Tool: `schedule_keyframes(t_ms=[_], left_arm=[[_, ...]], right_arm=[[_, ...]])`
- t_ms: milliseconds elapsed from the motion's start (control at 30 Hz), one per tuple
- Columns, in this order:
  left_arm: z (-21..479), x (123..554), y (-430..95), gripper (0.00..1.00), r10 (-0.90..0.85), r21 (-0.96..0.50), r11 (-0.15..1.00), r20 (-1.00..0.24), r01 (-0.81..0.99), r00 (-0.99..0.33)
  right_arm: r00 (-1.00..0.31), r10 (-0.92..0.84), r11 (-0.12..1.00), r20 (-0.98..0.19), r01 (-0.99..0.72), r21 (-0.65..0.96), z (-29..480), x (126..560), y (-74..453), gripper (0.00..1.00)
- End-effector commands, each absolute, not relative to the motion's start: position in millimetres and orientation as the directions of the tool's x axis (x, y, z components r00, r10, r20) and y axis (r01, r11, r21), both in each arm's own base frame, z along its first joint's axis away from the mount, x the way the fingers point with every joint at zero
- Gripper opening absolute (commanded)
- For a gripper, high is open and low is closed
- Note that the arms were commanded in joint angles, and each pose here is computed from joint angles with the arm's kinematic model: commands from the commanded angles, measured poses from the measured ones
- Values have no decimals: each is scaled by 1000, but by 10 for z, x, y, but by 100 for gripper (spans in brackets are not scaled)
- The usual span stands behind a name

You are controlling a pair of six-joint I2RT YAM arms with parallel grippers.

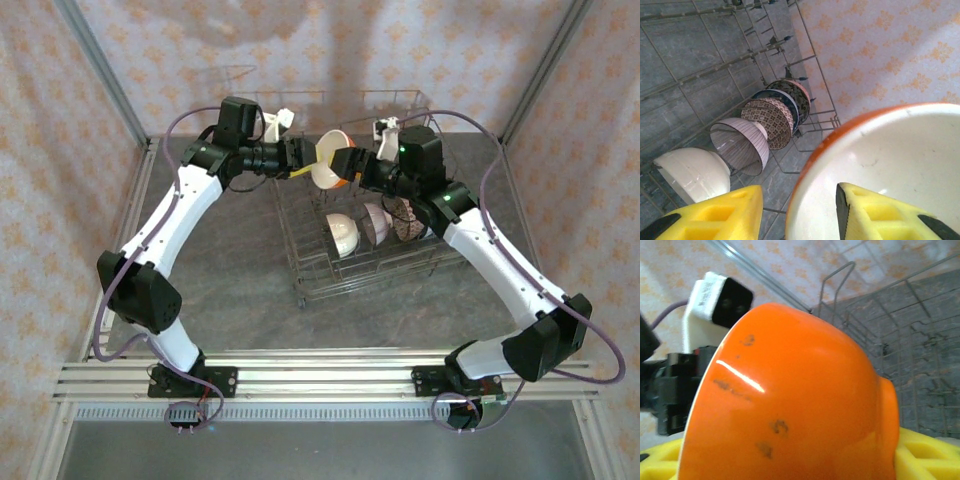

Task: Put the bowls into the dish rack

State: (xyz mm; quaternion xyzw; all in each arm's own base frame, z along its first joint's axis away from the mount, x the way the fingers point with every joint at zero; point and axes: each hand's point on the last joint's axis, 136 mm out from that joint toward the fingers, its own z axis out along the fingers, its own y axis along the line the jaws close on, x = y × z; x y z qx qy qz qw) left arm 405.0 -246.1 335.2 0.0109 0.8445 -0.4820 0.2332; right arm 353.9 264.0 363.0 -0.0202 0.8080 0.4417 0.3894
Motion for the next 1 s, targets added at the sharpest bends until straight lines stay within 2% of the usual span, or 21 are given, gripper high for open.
schedule_keyframes(t_ms=[0, 67, 167, 333, 467, 733, 967], left_arm=[[3474, 4092, -2407, 49, -210, -773, 575, -456, 268, -865], [3485, 4107, -2314, 54, -210, -727, 632, -493, 268, -844], [3446, 4134, -1935, 58, -224, -572, 799, -568, 184, -792], [3521, 4072, -1563, 65, -221, -433, 894, -652, 117, -725], [3388, 4023, -1374, 66, -222, -395, 916, -642, 68, -734], [2942, 3856, -1075, 66, -253, -381, 924, -570, -21, -782], [2746, 3817, -964, 66, -274, -381, 923, -540, -60, -796]], right_arm=[[-625, 371, 672, -687, -330, 663, 3757, 3790, 2423, 57], [-620, 384, 708, -685, -278, 649, 3675, 3925, 2296, 57], [-614, 381, 757, -691, -223, 615, 3559, 4128, 2122, 57], [-615, 258, 864, -745, -199, 463, 3432, 4418, 1970, 57], [-630, 130, 929, -765, -193, 316, 3275, 4664, 1908, 57], [-654, -54, 971, -755, -212, 114, 2969, 5039, 1866, 58], [-677, -151, 973, -720, -231, 14, 2676, 5181, 1843, 57]])
